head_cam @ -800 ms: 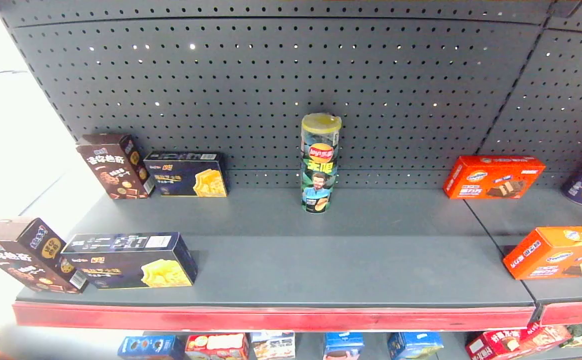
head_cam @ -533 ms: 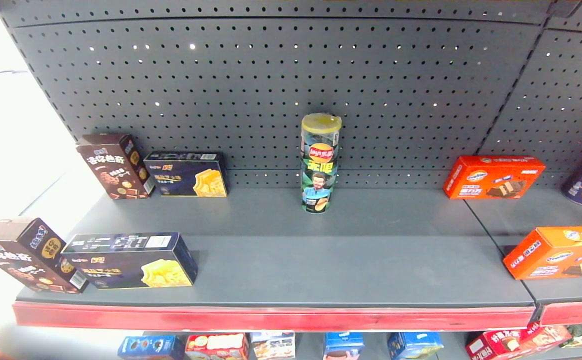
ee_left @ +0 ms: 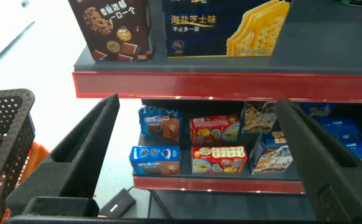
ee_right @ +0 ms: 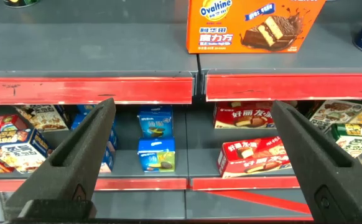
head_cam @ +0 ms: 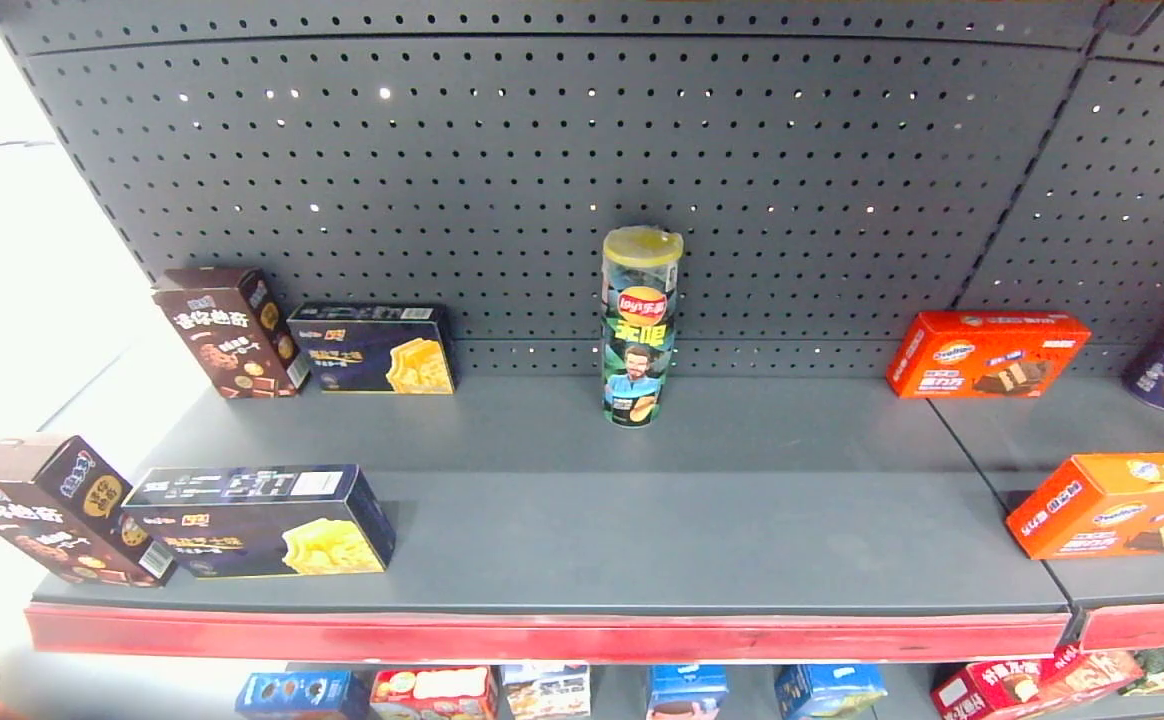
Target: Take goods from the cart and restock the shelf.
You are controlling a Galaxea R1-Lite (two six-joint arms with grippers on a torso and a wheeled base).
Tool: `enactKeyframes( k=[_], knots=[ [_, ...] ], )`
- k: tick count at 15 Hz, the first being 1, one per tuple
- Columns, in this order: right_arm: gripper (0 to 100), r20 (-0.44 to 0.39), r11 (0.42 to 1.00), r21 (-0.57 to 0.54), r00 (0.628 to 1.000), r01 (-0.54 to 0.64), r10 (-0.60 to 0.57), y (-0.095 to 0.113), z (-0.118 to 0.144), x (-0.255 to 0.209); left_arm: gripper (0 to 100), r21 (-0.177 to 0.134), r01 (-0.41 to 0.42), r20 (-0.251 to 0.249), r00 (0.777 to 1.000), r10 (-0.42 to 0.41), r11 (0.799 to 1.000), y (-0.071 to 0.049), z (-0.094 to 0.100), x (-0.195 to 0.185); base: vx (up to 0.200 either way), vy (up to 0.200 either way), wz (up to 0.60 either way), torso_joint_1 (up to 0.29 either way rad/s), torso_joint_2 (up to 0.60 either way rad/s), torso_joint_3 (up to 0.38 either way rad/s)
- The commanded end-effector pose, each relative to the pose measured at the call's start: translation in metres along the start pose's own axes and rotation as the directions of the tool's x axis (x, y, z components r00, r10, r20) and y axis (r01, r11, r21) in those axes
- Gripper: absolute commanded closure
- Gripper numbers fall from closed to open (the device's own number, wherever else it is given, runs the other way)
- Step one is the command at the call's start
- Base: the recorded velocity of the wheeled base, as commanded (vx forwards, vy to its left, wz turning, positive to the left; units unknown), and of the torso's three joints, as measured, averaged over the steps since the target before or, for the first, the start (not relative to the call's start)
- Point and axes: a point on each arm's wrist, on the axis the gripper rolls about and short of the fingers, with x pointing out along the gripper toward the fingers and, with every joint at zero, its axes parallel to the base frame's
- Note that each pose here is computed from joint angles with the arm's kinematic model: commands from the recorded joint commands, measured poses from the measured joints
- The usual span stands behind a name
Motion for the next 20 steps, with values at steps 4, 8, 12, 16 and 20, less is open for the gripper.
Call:
enactKeyframes(
  k=[4, 8, 12, 16, 20],
  knots=[
    [0, -0.001, 1.0, -0.002, 1.0, -0.001, 0.001, 0.0, 0.0, 0.0001, 0, -0.001, 0.0, -0.001, 1.0, 0.0, 1.0, 0.0, 0.0001, 0.0001, 0.0, 0.0, 0.45, 0.002, 0.0, 0.001],
    [0, 0.001, 1.0, -0.002, 1.0, 0.001, -0.001, 0.0, 0.0004, 0.0, 0, -0.001, 0.0, -0.001, 1.0, 0.0, 1.0, 0.0, 0.0001, 0.0001, 0.0, 0.0, 0.6, 0.008, 0.0, -0.001],
    [0, 0.001, 1.0, -0.002, 1.0, 0.001, -0.001, 0.0, 0.0004, 0.0, 0, -0.001, 0.0, -0.001, 1.0, 0.0, 1.0, 0.0, 0.0001, 0.0001, 0.0, 0.0, 0.6, 0.008, 0.0, 0.005],
    [0, 0.001, 1.0, 0.001, 1.0, 0.003, -0.003, -0.0001, 0.0, 0.0, 0, -0.001, 0.0, -0.001, 1.0, 0.0, 1.0, 0.0, 0.0001, 0.0001, 0.0, 0.0, 0.3, 0.002, 0.0, 0.0],
    [0, 0.001, 1.0, 0.001, 1.0, 0.003, -0.003, -0.0001, 0.0004, 0.0, 0, -0.001, 0.0, -0.001, 1.0, 0.0, 1.0, 0.0, 0.0001, 0.0001, 0.0, 0.0, 0.0, 0.0, 0.0, 0.0]
  ],
)
